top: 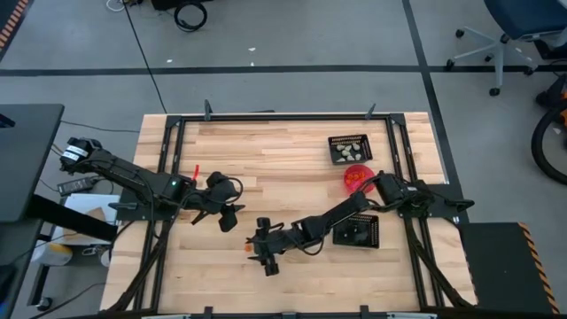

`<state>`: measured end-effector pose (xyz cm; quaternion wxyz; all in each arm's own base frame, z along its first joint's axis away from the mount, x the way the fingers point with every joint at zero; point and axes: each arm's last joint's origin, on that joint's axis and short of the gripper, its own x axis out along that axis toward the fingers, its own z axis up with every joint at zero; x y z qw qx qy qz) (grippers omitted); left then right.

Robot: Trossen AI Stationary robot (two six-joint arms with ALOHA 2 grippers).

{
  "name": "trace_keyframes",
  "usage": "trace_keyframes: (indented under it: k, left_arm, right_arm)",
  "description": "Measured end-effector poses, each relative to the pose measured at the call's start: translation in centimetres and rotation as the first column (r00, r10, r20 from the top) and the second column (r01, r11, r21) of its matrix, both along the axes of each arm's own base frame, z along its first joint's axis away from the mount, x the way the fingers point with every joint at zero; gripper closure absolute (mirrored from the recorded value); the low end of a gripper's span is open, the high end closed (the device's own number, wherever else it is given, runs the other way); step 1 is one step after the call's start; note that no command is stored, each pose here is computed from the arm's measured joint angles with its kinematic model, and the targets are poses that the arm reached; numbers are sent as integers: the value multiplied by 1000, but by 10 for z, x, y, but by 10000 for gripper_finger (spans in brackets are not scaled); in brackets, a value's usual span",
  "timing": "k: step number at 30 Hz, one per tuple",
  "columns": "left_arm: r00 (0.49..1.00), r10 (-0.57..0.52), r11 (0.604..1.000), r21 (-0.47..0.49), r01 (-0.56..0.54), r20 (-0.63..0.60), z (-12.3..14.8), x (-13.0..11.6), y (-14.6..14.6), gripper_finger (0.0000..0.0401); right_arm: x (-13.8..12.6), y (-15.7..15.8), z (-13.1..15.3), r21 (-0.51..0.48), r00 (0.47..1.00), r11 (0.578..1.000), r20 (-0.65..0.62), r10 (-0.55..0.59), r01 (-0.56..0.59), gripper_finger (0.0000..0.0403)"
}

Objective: Sort Halloween decoration
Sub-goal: Put the orange pumpkin toy into the pink bowl

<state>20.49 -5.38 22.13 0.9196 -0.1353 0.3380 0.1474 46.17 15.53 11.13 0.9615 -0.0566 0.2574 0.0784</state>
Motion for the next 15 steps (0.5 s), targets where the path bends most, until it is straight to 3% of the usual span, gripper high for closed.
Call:
trace_keyframes:
  k: [5, 15]
  left_arm:
    - [1000, 0, 1000, 2, 0, -7, -1, 0, 0, 209]
    - [1000, 1, 1000, 3, -1, -7, 0, 0, 0, 209]
  right_arm:
    - [7, -1, -14, -1, 998, 1000, 62, 8, -7, 172]
    - [11, -15, -38, 18, 1000, 1000, 28, -9, 8, 195]
